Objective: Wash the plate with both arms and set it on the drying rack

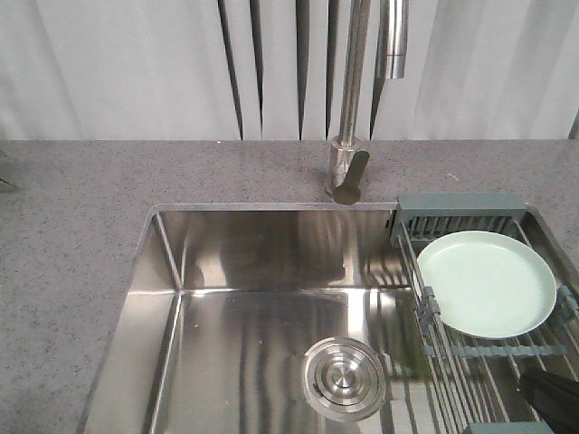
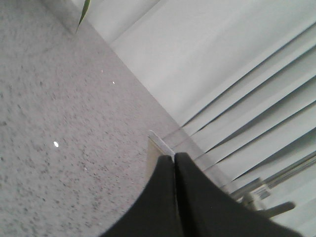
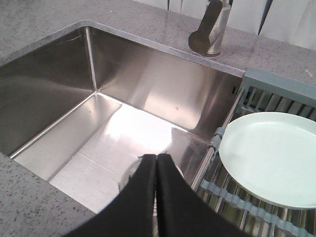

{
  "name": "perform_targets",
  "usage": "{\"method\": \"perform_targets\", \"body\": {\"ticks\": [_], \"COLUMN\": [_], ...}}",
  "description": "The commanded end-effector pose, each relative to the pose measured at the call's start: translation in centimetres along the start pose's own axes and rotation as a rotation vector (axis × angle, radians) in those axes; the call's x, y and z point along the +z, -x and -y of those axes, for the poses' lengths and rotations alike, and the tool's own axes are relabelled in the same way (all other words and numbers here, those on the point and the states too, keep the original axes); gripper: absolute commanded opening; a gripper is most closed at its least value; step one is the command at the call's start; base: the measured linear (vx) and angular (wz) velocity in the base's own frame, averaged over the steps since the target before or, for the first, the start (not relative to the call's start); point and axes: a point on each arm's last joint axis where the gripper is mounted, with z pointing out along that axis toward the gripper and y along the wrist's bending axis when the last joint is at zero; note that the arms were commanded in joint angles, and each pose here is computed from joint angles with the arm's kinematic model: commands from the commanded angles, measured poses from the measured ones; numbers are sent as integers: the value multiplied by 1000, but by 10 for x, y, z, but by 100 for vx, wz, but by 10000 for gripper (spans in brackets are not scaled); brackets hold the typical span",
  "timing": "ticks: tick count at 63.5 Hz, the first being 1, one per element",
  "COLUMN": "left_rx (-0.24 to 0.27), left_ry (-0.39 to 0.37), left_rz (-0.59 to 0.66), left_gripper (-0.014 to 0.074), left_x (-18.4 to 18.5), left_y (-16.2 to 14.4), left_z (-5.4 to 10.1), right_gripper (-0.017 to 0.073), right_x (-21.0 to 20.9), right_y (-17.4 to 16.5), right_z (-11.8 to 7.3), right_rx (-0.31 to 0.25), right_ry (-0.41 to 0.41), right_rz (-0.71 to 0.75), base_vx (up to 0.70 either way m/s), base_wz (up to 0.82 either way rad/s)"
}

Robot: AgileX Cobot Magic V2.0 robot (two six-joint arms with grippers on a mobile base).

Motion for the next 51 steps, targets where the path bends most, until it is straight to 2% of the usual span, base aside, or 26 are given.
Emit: {"method": "perform_targets", "body": {"ticks": [1,2,5,6,8,10,11,20,23,30,35,48,51], "left_rx": [262,322,433,490,580,649,704,1042,1060,1047,1040,908,904], "left_ry": [-52,-51,-45,-43,-37,-36,-38,-87,-97,-113,-70,24,31], "left_rz": [3,2,-3,-6,-15,-22,-26,20,50,124,119,145,148], "left_gripper": [-6,-6,-6,-6,-6,-6,-6,-6,-6,-6,-6,-6,-6], "left_x": [-1,-1,-1,0,0,0,-1,-3,-6,-15,-13,-14,-14], "left_y": [5,5,4,4,3,2,2,-3,-4,-1,0,3,4], "left_z": [12,12,11,11,10,10,10,6,4,6,4,-1,-1], "right_gripper": [-4,-4,-4,-4,-4,-4,-4,-4,-4,-4,-4,-4,-4], "right_x": [-3,-3,-3,-3,-3,-3,-3,-3,-3,-3,-3,-3,-3], "right_y": [12,12,12,12,12,12,12,12,12,12,12,12,12], "right_z": [3,3,3,3,3,3,3,3,3,3,3,3,3], "right_rx": [13,13,13,13,13,13,12,12,13,12,12,12,12], "right_ry": [-26,-26,-26,-26,-26,-26,-27,-27,-26,-27,-27,-27,-27], "right_rz": [63,63,63,63,63,63,63,63,63,63,62,62,62], "base_vx": [0,0,0,0,0,0,0,0,0,0,0,0,0], "base_wz": [0,0,0,0,0,0,0,0,0,0,0,0,0]}}
